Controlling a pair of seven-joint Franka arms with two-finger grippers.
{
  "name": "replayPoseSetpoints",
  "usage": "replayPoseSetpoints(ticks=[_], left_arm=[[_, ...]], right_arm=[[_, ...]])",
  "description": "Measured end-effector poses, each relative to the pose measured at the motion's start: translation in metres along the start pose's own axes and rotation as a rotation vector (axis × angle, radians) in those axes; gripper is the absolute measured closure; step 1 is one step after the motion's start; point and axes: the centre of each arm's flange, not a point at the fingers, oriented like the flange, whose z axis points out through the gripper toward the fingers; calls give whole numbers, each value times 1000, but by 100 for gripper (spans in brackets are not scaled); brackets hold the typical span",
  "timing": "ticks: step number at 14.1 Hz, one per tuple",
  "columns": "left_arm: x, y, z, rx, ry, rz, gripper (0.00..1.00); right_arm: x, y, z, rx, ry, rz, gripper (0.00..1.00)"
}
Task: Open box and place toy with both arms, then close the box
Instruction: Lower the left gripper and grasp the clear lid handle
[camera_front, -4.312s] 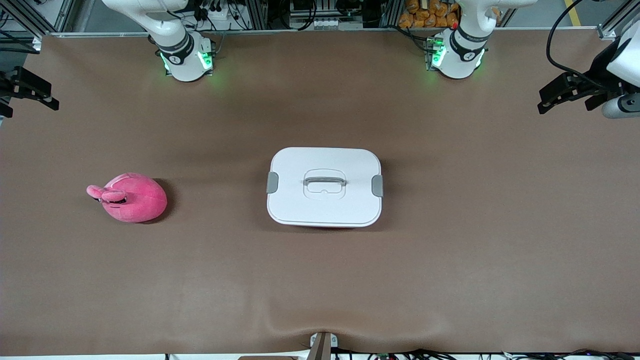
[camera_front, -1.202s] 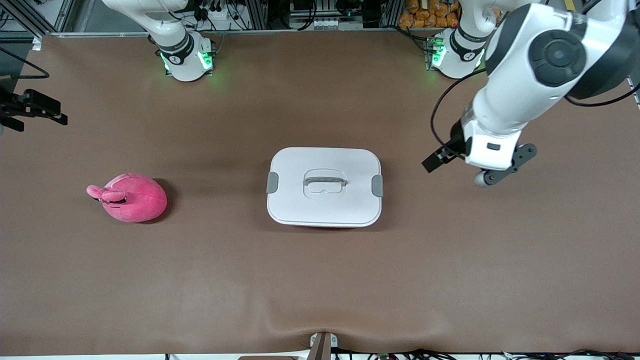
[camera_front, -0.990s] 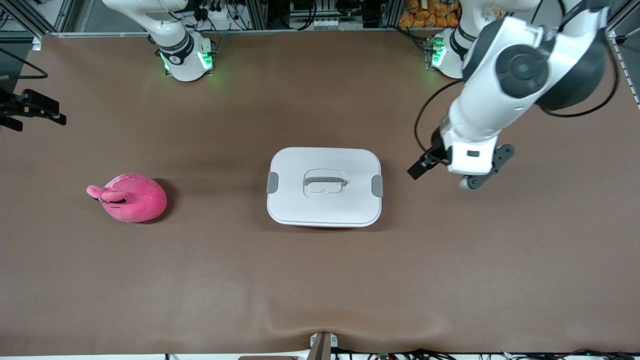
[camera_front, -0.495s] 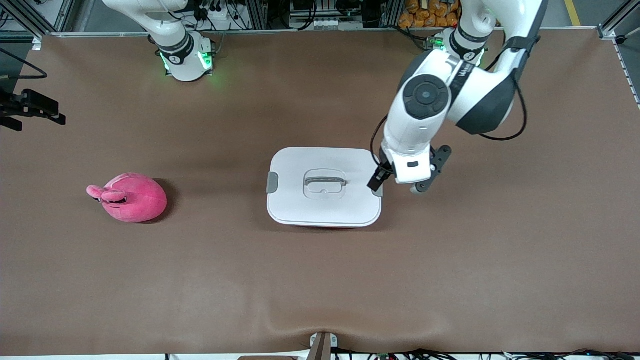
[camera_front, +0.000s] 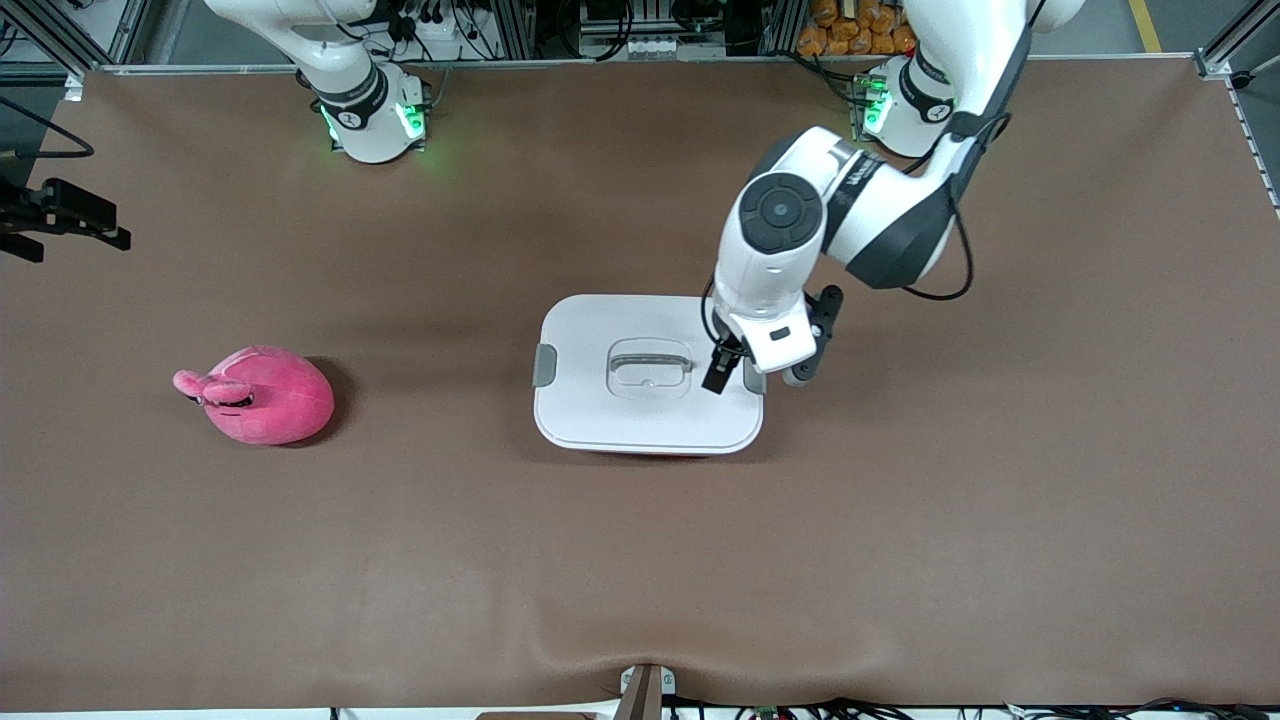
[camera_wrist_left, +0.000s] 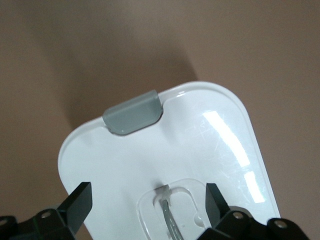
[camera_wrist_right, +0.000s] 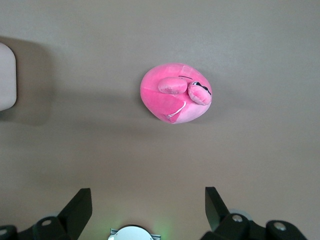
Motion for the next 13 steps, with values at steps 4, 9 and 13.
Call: replayPoseSetpoints(ticks=[4,9,13], left_arm=[[-21,2,10,-15,-9,-90,0],[-47,8,28,-28,-21,-176,0],[-58,12,32,-42,-31,-231,0]], right_arm=[[0,0,0,0,0,1,0],[4,1,6,2,-12,1,0],[7,2,11,3,-23,1,0]])
